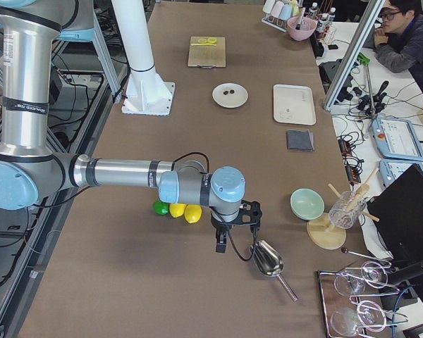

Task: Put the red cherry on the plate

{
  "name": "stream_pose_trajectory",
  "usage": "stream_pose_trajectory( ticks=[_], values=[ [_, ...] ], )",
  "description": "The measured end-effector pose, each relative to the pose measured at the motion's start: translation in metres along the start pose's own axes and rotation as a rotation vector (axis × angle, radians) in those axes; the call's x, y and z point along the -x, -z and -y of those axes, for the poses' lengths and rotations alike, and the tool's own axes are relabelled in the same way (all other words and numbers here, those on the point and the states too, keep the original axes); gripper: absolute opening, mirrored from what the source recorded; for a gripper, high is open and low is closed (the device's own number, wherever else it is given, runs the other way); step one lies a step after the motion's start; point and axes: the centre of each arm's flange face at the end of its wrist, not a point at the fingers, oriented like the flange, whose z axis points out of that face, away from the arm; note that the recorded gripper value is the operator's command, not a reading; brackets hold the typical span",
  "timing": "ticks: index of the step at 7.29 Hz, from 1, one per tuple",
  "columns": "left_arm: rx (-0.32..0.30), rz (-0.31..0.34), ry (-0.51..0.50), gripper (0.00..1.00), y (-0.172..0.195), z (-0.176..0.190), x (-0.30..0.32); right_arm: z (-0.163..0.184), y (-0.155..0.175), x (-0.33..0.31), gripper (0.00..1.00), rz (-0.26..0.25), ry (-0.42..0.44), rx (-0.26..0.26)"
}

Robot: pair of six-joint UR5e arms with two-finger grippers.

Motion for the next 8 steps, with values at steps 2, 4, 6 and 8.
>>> stream_pose_trajectory(
  ticks=[2,4,6,8],
  values=[
    [-0.001,0.000,0.001,0.98,0.0002,-0.0006,0.0008,0.0001,-0.0020,0.0013,1.00,0.000,0.003,0.004],
    [-0.002,0.000,0.001,0.98,0.0008,-0.0004,0.0007,0.0003,-0.0026,0.0018,1.00,0.000,0.003,0.005],
    [-0.004,0.001,0.001,0.98,0.0019,-0.0003,0.0003,0.0001,-0.0026,0.0021,1.00,0.001,0.004,0.005],
    [-0.004,0.000,0.002,0.98,0.0018,-0.0009,0.0006,0.0001,-0.0025,0.0023,1.00,0.000,0.005,0.005]
  ],
)
